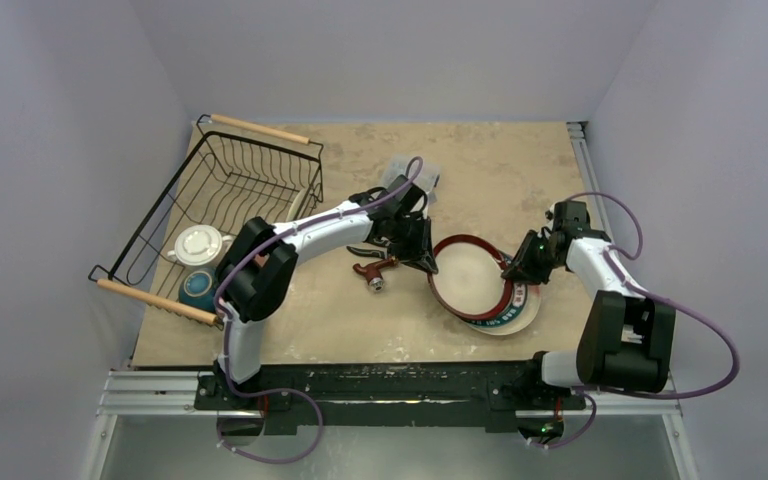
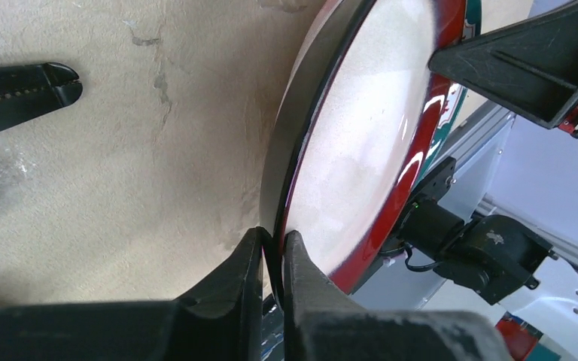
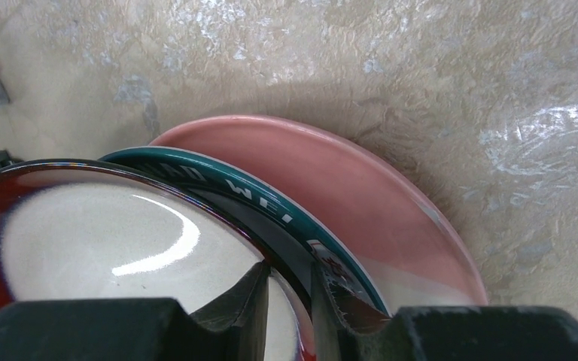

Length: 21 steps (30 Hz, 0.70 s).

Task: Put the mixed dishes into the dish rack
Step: Pick up the plate at the center of the board.

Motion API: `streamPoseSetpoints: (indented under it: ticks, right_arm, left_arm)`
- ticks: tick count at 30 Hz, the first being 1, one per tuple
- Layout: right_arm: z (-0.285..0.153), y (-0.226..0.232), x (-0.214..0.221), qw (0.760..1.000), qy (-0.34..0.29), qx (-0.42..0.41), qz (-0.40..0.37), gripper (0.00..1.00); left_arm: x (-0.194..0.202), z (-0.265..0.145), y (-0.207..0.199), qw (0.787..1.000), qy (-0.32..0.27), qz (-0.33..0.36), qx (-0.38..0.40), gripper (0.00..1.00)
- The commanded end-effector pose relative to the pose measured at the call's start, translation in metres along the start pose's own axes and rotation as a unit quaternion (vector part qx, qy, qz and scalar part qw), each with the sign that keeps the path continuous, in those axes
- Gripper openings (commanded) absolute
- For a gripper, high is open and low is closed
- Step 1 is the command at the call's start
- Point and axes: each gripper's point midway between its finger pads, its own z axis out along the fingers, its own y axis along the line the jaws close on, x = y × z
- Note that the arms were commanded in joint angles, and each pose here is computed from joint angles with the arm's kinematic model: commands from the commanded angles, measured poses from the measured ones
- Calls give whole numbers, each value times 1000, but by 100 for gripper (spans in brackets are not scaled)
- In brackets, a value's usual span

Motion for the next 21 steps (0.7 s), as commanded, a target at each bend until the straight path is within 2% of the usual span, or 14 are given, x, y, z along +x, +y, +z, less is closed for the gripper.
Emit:
streamPoseSetpoints:
  ticks: [1, 10, 16, 21]
  right_arm:
    - [-4, 4, 11, 1000, 12, 1, 13, 24]
    - [-36, 2, -8, 998, -43, 36, -8, 38]
    - [-54, 15, -16, 997, -64, 16, -32, 58]
    - [-76, 43, -22, 995, -75, -38, -51, 82]
  left_arm:
    - [-6, -19, -53, 994, -18, 60, 86, 0]
    - [-17, -64, -90, 986, -39, 43, 159, 0]
    - [-24, -89, -96, 978, -58, 20, 198, 0]
    - [-29, -110, -84, 978, -78, 26, 191, 0]
